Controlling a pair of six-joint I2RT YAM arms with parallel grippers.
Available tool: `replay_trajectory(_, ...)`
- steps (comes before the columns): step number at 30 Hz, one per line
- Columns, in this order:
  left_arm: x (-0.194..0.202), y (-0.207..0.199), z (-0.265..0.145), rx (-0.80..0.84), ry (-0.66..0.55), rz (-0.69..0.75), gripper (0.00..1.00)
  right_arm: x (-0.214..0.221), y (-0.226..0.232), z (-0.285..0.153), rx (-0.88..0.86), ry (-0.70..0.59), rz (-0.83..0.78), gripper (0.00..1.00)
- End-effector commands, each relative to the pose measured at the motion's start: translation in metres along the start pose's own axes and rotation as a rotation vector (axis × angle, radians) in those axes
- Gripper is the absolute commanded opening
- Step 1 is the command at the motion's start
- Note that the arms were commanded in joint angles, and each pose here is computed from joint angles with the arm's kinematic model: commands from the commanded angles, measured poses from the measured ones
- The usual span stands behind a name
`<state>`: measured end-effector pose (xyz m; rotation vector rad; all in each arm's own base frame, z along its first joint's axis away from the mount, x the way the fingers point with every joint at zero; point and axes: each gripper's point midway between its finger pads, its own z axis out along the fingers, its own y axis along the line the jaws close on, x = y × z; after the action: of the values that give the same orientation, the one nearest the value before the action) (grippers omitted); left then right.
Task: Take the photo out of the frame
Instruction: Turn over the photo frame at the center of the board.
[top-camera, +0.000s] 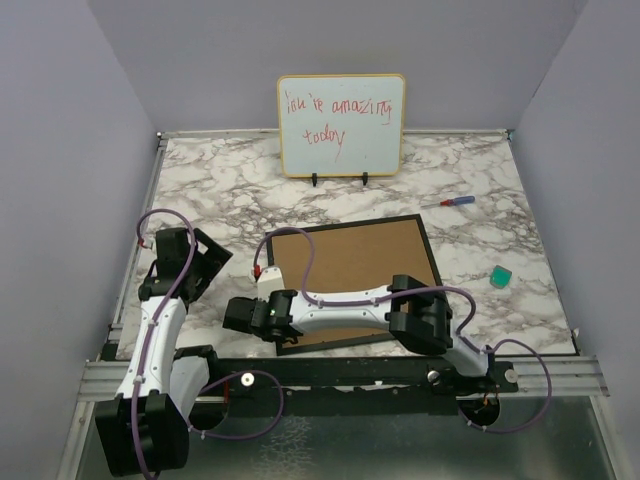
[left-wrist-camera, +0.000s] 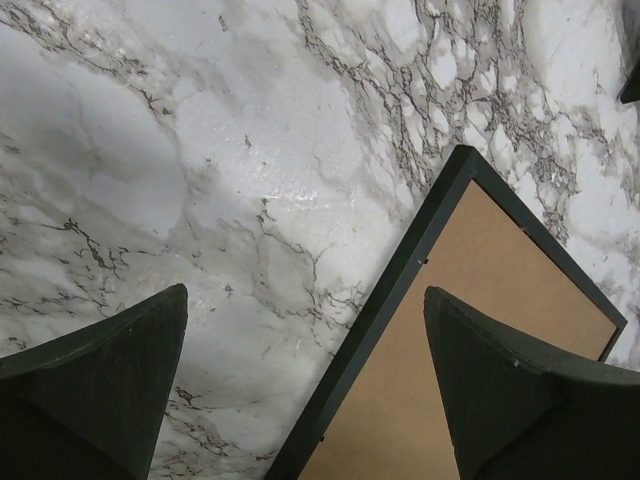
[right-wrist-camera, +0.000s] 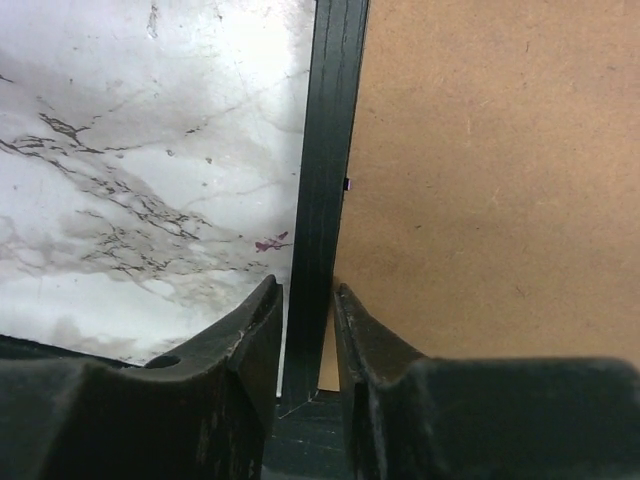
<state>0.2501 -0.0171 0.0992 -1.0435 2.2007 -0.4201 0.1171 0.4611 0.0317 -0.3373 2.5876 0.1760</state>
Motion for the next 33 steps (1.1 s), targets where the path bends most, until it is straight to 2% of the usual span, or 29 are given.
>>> replay_trajectory(1, 0.006, 0.003, 0.0, 0.005, 0.024, -0.013, 0.99, 0.016, -0.03, 0.017, 0.164, -0.005, -0.062, 0.26)
replay_trajectory(5, 0.007, 0.002, -0.001, 0.01, 0.027, -0.013, 0.99, 0.011, -0.024, 0.018, 0.155, -0.016, -0.066, 0.09)
replay_trajectory(10, 0.009, -0.003, -0.001, 0.036, 0.04, -0.005, 0.99, -0.021, -0.002, -0.009, 0.054, -0.088, -0.037, 0.01)
replay_trajectory(13, 0.012, -0.021, -0.004, 0.144, 0.065, 0.032, 0.99, -0.048, 0.009, -0.037, -0.034, -0.134, 0.013, 0.01)
replay_trajectory(18, 0.027, -0.061, -0.014, 0.429, 0.12, 0.03, 0.99, -0.074, 0.017, -0.077, -0.178, -0.194, 0.077, 0.0)
replay_trajectory(23, 0.04, -0.09, -0.029, 0.671, 0.18, 0.002, 0.99, -0.082, 0.01, -0.093, -0.196, -0.212, 0.097, 0.01)
replay_trajectory(33, 0.044, -0.114, -0.062, 0.85, 0.205, 0.055, 0.99, -0.104, 0.008, -0.12, -0.309, -0.265, 0.172, 0.0)
